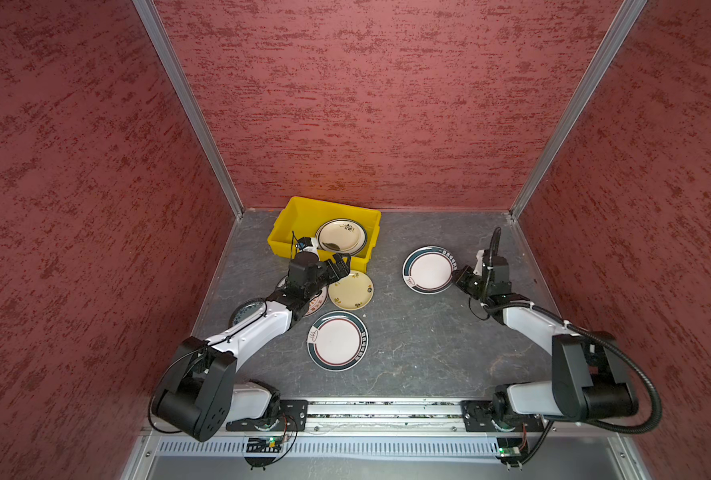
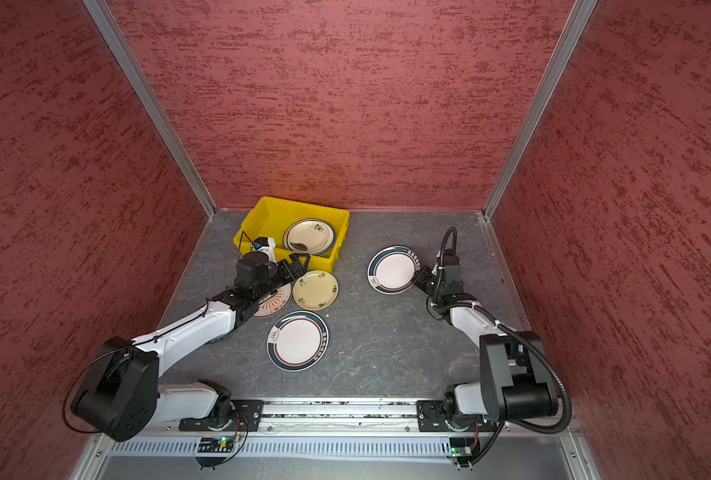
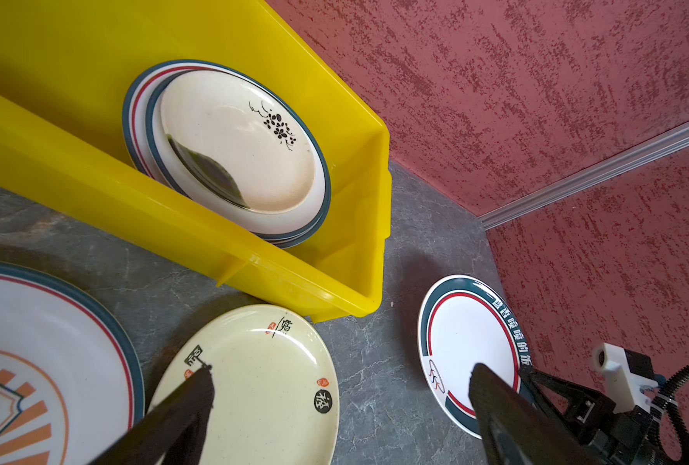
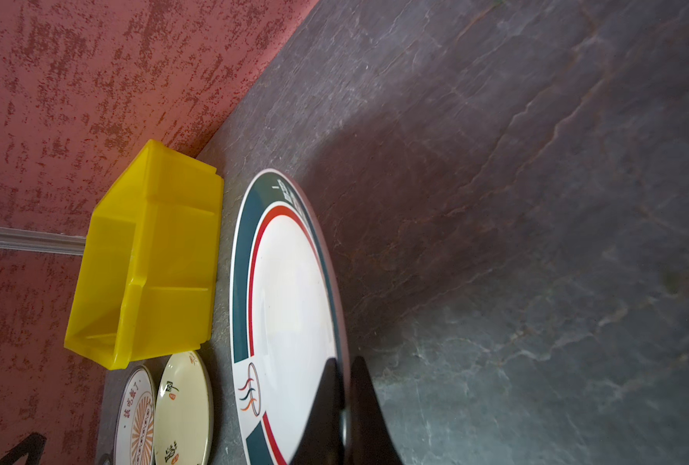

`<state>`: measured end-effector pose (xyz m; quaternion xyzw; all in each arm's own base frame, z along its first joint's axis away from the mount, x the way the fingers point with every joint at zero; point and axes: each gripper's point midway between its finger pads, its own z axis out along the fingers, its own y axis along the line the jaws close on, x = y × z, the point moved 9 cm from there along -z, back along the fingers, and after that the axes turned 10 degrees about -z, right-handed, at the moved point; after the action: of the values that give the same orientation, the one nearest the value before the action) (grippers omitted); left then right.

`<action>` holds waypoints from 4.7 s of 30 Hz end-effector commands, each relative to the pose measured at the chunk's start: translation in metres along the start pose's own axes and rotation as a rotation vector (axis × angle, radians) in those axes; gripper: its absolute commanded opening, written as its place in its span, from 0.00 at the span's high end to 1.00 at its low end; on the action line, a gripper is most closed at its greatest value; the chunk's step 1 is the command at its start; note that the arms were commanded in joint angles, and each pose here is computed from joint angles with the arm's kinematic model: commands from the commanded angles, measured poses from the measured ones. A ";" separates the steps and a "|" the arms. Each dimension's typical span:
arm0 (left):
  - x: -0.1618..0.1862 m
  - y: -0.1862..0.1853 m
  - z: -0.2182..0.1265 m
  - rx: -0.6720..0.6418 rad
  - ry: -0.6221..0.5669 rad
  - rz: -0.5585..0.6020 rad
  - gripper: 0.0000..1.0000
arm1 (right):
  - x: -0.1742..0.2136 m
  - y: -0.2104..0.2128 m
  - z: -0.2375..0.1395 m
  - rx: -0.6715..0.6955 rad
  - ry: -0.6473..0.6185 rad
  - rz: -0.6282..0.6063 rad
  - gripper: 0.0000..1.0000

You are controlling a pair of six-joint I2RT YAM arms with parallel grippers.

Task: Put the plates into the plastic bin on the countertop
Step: 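Tilt the plate upright toward left gripper while left gripper moves to its rim, then close left gripper on the upright plate rim beside the right gripper, then open right gripper to release the plate while left gripper holds it, then carry the green-rimmed plate into the yellow bin and lower it with left gripper, then open left gripper and release the plate onto the stack in the bin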

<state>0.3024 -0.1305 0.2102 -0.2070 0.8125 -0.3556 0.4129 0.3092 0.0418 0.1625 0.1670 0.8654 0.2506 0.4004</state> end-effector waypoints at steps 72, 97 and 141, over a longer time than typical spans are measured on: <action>0.085 -0.071 0.094 0.320 0.377 -0.042 1.00 | 0.016 0.031 -0.017 -0.461 0.055 0.018 0.47; 0.042 -0.074 0.061 0.234 0.174 0.055 1.00 | 0.017 0.026 -0.018 -0.393 0.047 0.010 0.05; -0.120 0.059 0.157 -0.264 -0.033 -0.069 0.61 | 0.011 0.033 -0.022 -0.404 0.068 -0.051 0.05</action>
<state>0.4995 -0.0826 0.1646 -0.2937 0.8313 -0.2738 0.3845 0.2847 0.0680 0.1725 0.0671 0.8226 0.4166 0.3812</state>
